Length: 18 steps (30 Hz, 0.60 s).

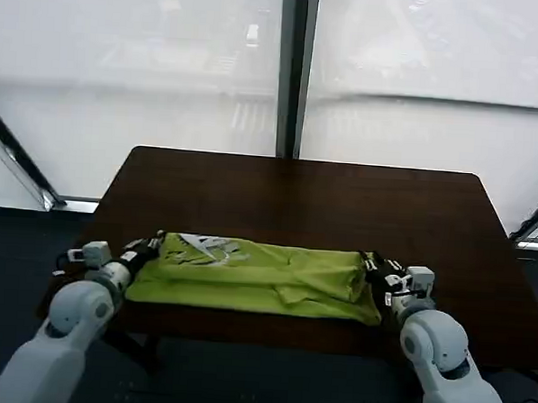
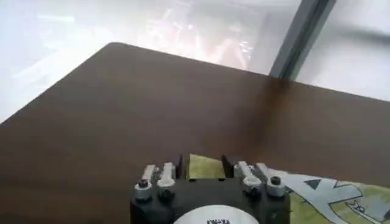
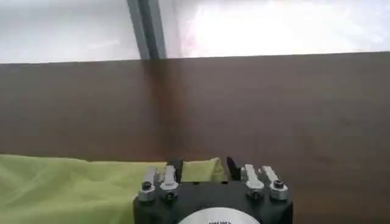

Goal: Fold and organize the clothes.

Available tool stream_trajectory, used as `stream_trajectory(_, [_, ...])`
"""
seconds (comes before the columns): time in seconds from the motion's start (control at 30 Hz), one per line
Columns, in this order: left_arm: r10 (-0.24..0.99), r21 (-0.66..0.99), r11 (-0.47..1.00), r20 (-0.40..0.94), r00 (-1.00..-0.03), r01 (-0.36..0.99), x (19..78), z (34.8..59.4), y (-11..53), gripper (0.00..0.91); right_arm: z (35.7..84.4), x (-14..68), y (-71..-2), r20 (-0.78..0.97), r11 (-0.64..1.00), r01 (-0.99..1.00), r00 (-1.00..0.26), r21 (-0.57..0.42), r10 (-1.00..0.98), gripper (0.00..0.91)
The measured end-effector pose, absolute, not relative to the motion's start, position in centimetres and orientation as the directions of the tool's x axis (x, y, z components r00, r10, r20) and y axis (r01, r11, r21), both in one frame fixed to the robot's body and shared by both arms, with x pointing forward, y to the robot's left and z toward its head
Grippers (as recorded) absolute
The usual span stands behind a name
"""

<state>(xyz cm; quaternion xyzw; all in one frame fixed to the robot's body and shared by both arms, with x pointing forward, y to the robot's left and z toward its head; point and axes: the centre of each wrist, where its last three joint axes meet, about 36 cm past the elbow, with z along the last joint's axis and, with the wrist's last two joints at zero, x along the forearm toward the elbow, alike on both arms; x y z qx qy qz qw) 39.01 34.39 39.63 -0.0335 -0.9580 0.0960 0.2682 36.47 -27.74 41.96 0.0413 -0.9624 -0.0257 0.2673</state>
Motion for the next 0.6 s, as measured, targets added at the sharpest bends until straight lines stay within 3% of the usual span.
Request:
stream_trajectory(0.03, [0.116, -0.203, 0.979, 0.508, -0.853, 0.013, 39.0, 39.61, 34.36, 0.195, 41.96, 36.48, -27.74, 0.512, 0.995, -0.066, -0.854, 0.072, -0.093, 0.497])
stream_trajectory(0.07, [0.117, -0.203, 0.979, 0.509, -0.853, 0.013, 38.99, 39.59, 34.35, 0.137, 41.96, 36.49, -27.72, 0.511, 0.995, -0.065, -0.855, 0.072, -0.093, 0.341])
stream_trajectory(0.13, [0.117, -0.204, 0.979, 0.51, -0.852, 0.013, 38.94, 39.54, 34.31, 0.107, 41.98, 36.51, -27.7, 0.508, 0.995, -0.064, -0.856, 0.073, -0.092, 0.107])
stream_trajectory(0.2, [0.116, -0.202, 0.979, 0.51, -0.852, 0.013, 38.91, 39.54, 34.29, 0.068, 41.95, 36.5, -27.64, 0.503, 0.995, -0.061, -0.859, 0.075, -0.09, 0.02])
stream_trajectory(0.4, [0.102, -0.199, 0.98, 0.501, -0.86, 0.0, 38.92, 39.76, 34.72, 0.01, 41.58, 36.36, -27.64, 0.493, 0.996, -0.028, -0.868, 0.08, -0.064, 0.0])
stream_trajectory(0.6, [0.09, -0.198, 0.98, 0.495, -0.864, -0.01, 38.84, 39.98, 35.23, 0.01, 41.33, 36.21, -27.49, 0.485, 0.996, -0.004, -0.873, 0.089, -0.047, 0.0])
